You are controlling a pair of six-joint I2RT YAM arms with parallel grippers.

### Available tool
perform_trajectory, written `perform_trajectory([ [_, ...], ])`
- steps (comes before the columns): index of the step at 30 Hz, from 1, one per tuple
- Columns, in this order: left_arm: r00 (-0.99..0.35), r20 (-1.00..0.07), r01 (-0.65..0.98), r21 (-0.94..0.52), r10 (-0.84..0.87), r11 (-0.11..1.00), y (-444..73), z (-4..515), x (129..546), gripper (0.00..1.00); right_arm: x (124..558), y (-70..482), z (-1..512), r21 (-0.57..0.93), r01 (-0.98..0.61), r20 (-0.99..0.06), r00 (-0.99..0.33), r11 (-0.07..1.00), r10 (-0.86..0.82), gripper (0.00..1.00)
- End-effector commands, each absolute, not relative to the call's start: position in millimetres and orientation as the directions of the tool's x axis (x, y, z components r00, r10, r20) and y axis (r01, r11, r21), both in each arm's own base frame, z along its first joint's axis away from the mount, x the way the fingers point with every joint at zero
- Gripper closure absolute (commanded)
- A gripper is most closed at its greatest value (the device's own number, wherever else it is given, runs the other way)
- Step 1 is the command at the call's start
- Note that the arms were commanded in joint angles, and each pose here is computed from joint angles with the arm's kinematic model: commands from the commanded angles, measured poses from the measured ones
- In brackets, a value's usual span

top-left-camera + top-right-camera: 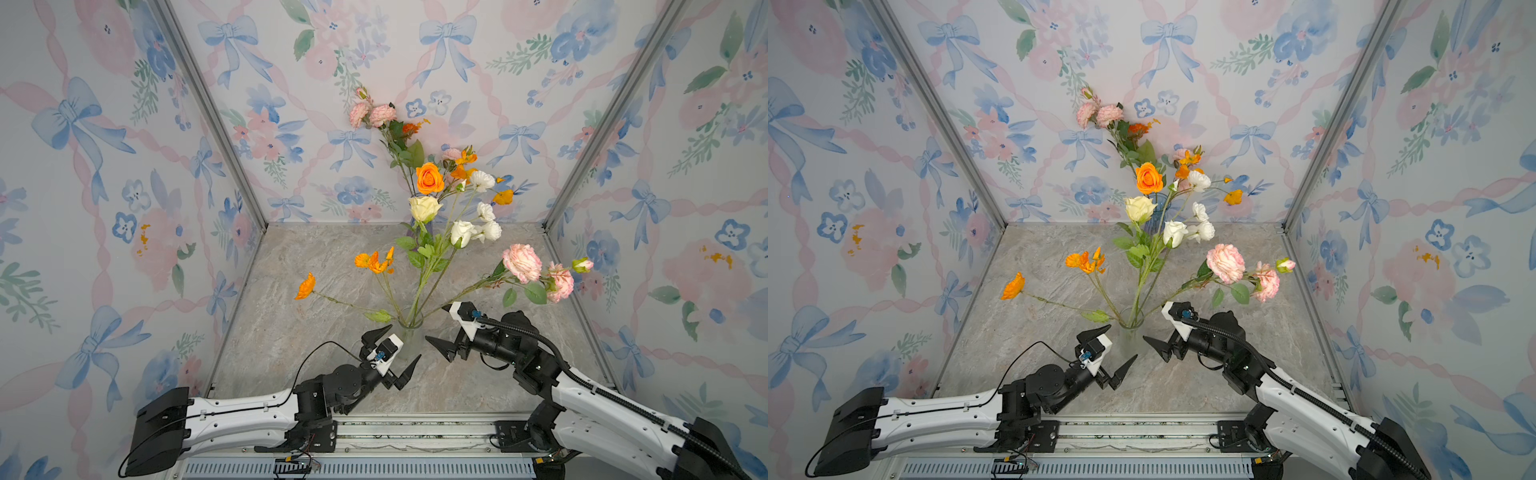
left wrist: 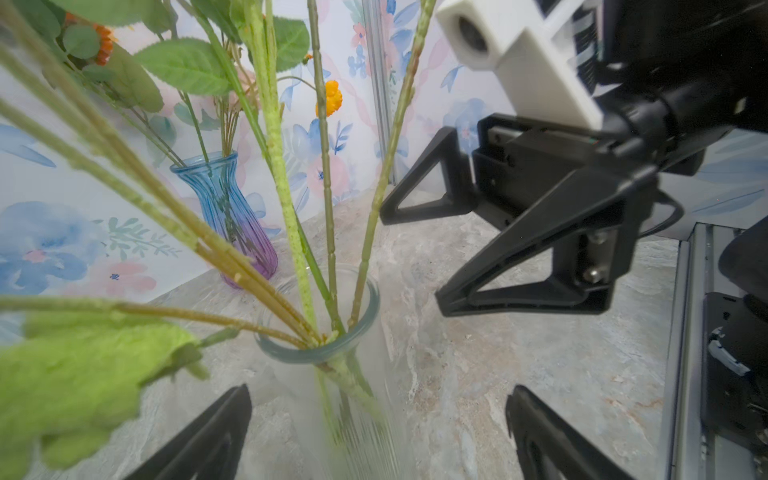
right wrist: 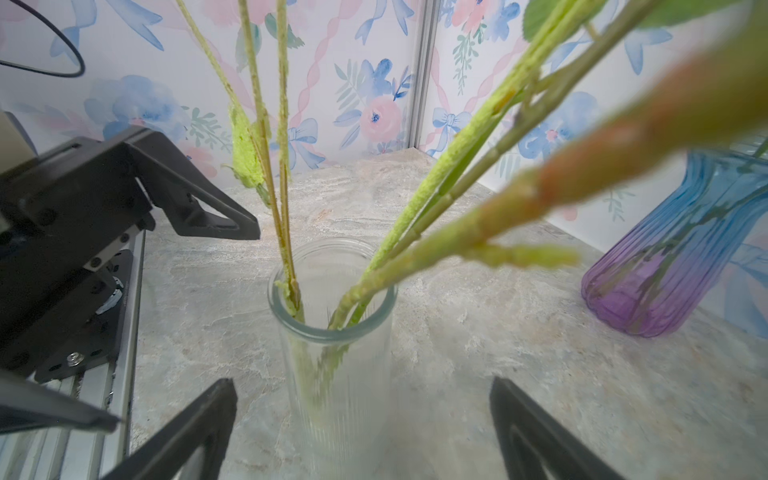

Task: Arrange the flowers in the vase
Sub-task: 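Close the left gripper around the glass cup while the right gripper draws back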

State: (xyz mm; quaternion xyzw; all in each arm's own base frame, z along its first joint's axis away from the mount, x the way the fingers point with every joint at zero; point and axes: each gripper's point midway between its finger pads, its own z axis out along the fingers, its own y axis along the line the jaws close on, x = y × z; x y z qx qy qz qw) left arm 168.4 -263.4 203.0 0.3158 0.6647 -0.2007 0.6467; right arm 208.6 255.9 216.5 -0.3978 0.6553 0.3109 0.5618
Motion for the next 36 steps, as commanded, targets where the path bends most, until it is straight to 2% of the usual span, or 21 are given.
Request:
perform_trajectory([
  [1,0.015,-0.992,0.623,0.105,0.122,0.775,-256.3,199.1,177.3,0.02,200.7,244.1,184.6,0.028,-0.865,-0.969,-0.146,0.5,-0.199,0.03],
  [7,-0.003,-0.999,0.6,0.04,0.052,0.799,-256.6,198.2,196.2,0.02,197.9,239.3,180.3,0.04,-0.872,-0.977,-0.136,0.488,-0.164,0.03],
  [11,-0.008,-1.0,0.652,-0.01,-0.007,0.758,-267.3,201.5,206.2,0.02,194.9,240.5,180.4,0.047,-0.884,-0.98,-0.131,0.465,-0.151,0.03],
  [16,0.008,-1.0,0.704,0.018,0.017,0.71,-291.8,199.8,210.6,0.03,195.0,238.3,180.8,0.044,-0.881,-0.981,-0.126,0.47,-0.145,0.03],
  [24,-0.03,-1.0,0.638,-0.02,-0.002,0.77,-295.0,193.2,235.6,0.06,198.2,235.1,179.8,0.049,-0.872,-0.981,-0.135,0.487,-0.142,0.03],
  [36,-0.012,-1.0,0.693,-0.027,-0.025,0.721,-310.3,196.4,239.1,0.19,200.8,233.9,179.9,0.048,-0.866,-0.98,-0.138,0.498,-0.145,0.03],
])
